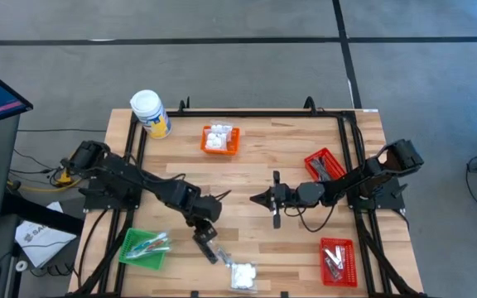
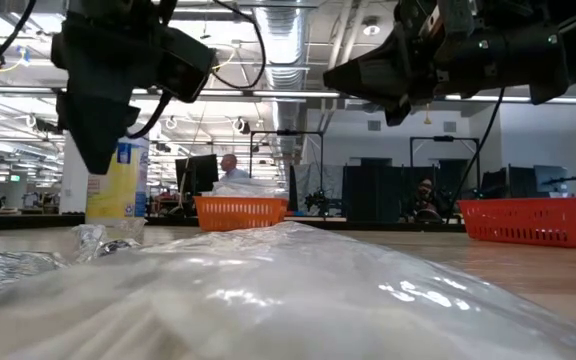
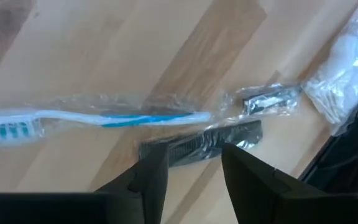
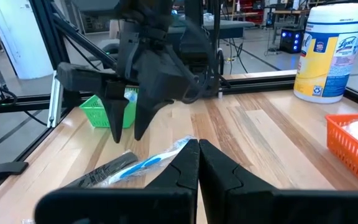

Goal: Pick & Place Travel size toiletries
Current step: Put the light blue toothbrush into the green basket

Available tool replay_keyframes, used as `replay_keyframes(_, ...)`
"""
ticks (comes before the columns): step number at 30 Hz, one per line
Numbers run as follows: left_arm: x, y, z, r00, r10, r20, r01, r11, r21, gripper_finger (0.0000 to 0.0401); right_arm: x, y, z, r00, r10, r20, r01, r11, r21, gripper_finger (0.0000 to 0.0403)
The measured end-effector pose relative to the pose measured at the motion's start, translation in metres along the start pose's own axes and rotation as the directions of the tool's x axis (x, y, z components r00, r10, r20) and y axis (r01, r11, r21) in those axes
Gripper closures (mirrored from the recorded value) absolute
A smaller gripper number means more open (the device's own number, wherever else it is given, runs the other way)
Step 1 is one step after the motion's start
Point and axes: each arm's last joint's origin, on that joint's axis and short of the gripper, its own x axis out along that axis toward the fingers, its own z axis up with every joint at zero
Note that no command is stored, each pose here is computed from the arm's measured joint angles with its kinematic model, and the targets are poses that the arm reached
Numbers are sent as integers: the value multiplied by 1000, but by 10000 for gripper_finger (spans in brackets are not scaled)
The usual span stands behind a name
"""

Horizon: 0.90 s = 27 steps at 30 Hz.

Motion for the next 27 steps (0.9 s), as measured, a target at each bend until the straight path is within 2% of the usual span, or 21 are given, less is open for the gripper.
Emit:
replay_keyframes(7, 5, 4, -5, 999, 42, 1, -42, 999, -18, 261, 0, 0, 0, 1000, 0, -2, 0, 1000, -1, 403)
replay_keyframes(11, 14, 17, -10, 996, 79, -30, -77, 994, 74, 261, 0, 0, 0, 1000, 0, -2, 0, 1000, -1, 403)
replay_keyframes(16, 23, 30, -16, 990, 133, -45, -130, 989, 74, 261, 0, 0, 0, 1000, 0, -2, 0, 1000, -1, 403)
replay_keyframes(18, 26, 35, -18, 987, 149, -59, -146, 988, 59, 261, 0, 0, 0, 1000, 0, -2, 0, 1000, -1, 403)
replay_keyframes(22, 29, 41, -18, 985, 156, -72, -159, 986, -40, 261, 0, 0, 0, 1000, -1, -2, 1, 1000, 0, 403)
replay_keyframes(27, 29, 53, -5, 985, 168, -23, -170, 979, -110, 261, 0, 0, 0, 1000, -1, -2, 1, 1000, 0, 403)
